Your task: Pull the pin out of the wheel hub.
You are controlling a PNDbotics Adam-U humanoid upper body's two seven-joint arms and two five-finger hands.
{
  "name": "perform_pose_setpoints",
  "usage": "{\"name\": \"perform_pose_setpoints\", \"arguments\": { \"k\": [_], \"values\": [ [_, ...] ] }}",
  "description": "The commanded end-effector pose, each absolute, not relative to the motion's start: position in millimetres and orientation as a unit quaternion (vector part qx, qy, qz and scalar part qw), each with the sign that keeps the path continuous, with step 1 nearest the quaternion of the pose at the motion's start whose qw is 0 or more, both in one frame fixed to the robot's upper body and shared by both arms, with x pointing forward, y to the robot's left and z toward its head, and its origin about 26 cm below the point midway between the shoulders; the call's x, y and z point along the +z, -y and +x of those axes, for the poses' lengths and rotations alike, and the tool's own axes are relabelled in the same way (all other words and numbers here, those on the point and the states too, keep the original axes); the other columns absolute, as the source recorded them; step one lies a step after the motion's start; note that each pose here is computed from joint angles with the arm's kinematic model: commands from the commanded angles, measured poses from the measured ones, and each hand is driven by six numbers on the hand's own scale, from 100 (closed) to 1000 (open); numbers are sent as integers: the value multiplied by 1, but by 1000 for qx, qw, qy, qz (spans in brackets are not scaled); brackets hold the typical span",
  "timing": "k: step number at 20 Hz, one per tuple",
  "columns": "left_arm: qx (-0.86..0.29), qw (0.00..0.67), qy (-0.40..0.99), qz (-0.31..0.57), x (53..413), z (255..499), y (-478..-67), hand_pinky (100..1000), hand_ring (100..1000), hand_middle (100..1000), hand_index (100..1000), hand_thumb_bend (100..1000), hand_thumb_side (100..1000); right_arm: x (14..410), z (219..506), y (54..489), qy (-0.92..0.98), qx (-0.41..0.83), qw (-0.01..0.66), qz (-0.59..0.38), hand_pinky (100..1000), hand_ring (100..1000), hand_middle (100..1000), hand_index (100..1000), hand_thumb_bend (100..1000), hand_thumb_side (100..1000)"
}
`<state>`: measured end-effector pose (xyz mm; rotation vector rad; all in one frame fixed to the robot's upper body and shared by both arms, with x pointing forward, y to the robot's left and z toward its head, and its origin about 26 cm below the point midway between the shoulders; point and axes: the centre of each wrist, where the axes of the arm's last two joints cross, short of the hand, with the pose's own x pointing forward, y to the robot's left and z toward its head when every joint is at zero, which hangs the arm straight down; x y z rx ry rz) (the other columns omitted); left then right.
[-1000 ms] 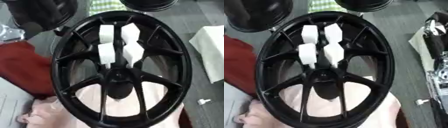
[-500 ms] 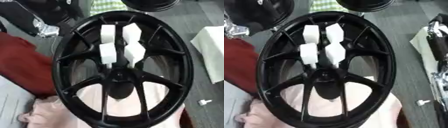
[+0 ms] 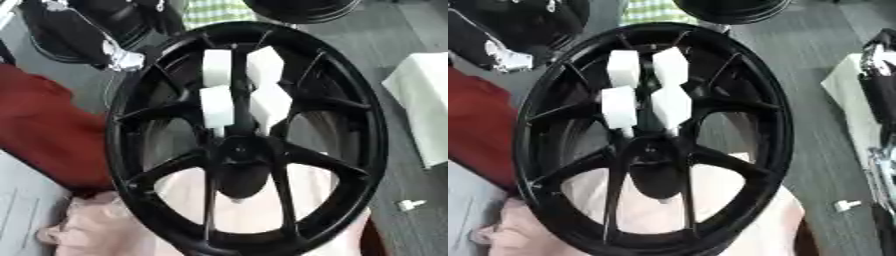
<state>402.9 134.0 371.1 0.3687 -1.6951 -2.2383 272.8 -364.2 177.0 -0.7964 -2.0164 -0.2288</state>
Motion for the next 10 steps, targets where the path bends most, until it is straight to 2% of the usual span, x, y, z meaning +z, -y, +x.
{"name": "perform_pose_setpoints", "arguments": {
  "k": [1, 10],
  "values": [
    [-778, 147, 593, 147, 383, 403, -134, 811, 798, 753, 887, 154, 475, 185, 273, 365, 827, -84, 453, -323, 866, 962, 710, 776, 100, 565],
    [-772, 160, 596, 153, 378, 413, -127, 814, 800, 754, 889, 144, 585, 185, 275, 362, 829, -82, 455, -316, 867, 964, 711, 777, 100, 562]
  ]
}}
